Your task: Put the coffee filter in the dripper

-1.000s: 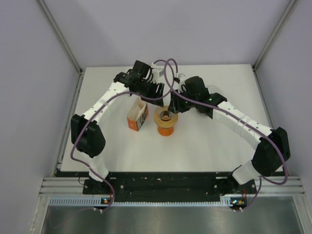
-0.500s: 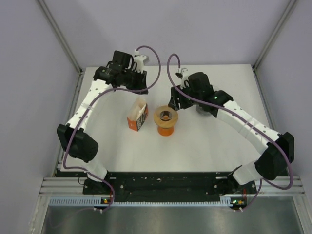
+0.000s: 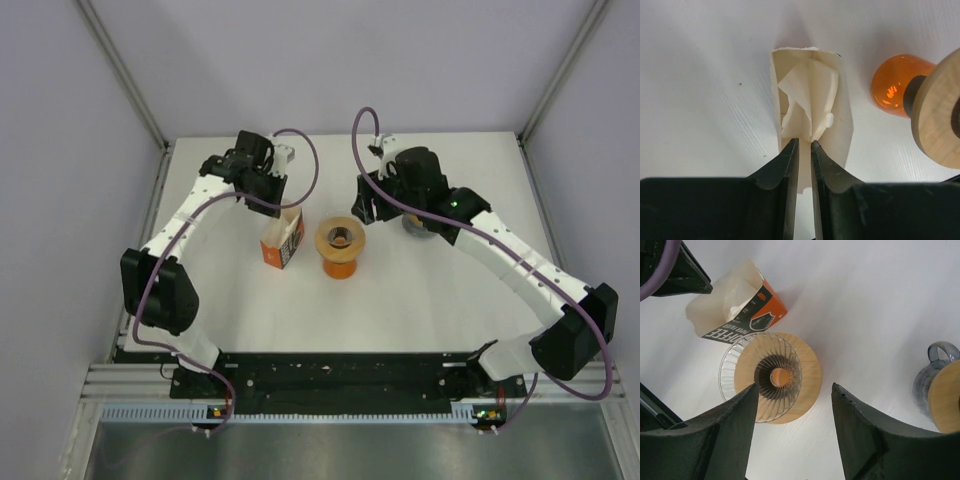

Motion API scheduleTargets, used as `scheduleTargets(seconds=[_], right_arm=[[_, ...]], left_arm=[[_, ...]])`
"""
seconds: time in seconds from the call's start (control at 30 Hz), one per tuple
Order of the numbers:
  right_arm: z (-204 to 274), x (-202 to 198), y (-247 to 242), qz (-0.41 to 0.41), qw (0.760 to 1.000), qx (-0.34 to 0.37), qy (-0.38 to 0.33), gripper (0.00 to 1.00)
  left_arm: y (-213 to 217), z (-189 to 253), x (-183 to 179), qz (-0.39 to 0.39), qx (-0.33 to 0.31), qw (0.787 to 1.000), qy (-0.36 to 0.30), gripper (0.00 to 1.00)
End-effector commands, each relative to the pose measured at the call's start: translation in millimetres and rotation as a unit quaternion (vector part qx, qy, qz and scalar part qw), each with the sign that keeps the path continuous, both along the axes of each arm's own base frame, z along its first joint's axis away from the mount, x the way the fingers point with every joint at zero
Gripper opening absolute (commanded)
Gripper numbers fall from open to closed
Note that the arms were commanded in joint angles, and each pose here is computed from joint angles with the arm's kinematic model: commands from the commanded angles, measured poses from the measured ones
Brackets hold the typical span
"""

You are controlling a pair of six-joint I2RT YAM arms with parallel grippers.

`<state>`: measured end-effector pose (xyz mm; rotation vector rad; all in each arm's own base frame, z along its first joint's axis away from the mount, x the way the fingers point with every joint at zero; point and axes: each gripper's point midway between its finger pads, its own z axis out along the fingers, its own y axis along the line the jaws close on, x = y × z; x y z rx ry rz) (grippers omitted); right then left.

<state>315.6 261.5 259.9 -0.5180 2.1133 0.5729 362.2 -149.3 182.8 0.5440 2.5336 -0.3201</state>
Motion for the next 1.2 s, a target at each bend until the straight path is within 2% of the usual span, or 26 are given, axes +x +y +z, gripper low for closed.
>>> scheduleTargets(seconds=[0.0, 0.23, 0.57, 0.9, 1.17], right_arm=[[12, -2, 0, 0.003, 1.0, 0.007, -0.021, 0.6], [13, -5, -7, -0.004, 1.0, 0.002, -0.028, 0.6], [14, -5, -7, 0.0, 1.0, 0.001, -0.03, 0.6], [13, -7, -6, 0.008, 1.0, -0.001, -0.028, 0.6], [10, -8, -4, 0.014, 1.0, -0.001, -0.023, 0.6]], left_arm=[[-1, -1, 23, 0.023, 0.014, 0.999, -0.03, 0.23], [-16, -23, 24, 0.008, 0.017, 1.0, -0.002, 0.25], [-13, -35, 33, 0.019, 0.043, 0.999, 0.007, 0.25], [-5, -43, 35, 0.031, 0.089, 0.996, -0.003, 0.25], [-1, -47, 32, 0.028, 0.122, 0.992, -0.011, 0.3]])
